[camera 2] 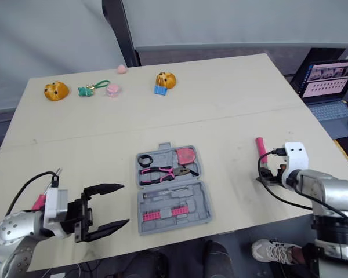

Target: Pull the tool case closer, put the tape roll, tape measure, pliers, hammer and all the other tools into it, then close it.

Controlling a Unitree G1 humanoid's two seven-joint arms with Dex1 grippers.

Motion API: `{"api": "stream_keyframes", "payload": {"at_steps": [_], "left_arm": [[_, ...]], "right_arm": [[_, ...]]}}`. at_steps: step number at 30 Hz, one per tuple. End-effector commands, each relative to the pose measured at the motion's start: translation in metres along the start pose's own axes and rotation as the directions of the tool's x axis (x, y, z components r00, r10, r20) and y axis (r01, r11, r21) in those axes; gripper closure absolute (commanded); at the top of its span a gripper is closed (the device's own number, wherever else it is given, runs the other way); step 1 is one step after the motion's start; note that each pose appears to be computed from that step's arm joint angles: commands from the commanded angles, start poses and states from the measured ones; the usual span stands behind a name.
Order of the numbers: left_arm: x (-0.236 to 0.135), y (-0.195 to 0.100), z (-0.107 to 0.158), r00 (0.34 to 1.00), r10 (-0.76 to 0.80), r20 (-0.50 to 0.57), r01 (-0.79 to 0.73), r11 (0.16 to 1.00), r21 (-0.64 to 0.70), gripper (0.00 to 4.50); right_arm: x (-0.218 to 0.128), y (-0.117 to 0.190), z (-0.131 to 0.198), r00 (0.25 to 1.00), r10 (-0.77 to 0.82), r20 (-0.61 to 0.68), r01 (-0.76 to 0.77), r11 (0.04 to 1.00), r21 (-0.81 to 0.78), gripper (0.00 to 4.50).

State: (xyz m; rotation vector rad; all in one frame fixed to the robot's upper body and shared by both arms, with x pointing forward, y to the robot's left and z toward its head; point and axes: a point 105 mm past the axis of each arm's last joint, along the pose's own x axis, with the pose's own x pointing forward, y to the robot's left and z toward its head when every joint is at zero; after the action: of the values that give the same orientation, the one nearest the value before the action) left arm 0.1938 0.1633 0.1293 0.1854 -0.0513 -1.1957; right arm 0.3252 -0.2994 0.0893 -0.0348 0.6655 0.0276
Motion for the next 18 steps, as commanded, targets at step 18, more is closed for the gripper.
{"api": "stream_keyframes", "payload": {"at_steps": [18], "left_arm": [[0.006, -0.005, 0.008, 1.000, -0.007, 0.021, 0.006, 1.000, 0.018, 0.00]], "right_arm": [[0.010, -0.004, -0.009, 0.998, -0.048, -0.046, 0.048, 0.999, 0.003, 0.81]]}}
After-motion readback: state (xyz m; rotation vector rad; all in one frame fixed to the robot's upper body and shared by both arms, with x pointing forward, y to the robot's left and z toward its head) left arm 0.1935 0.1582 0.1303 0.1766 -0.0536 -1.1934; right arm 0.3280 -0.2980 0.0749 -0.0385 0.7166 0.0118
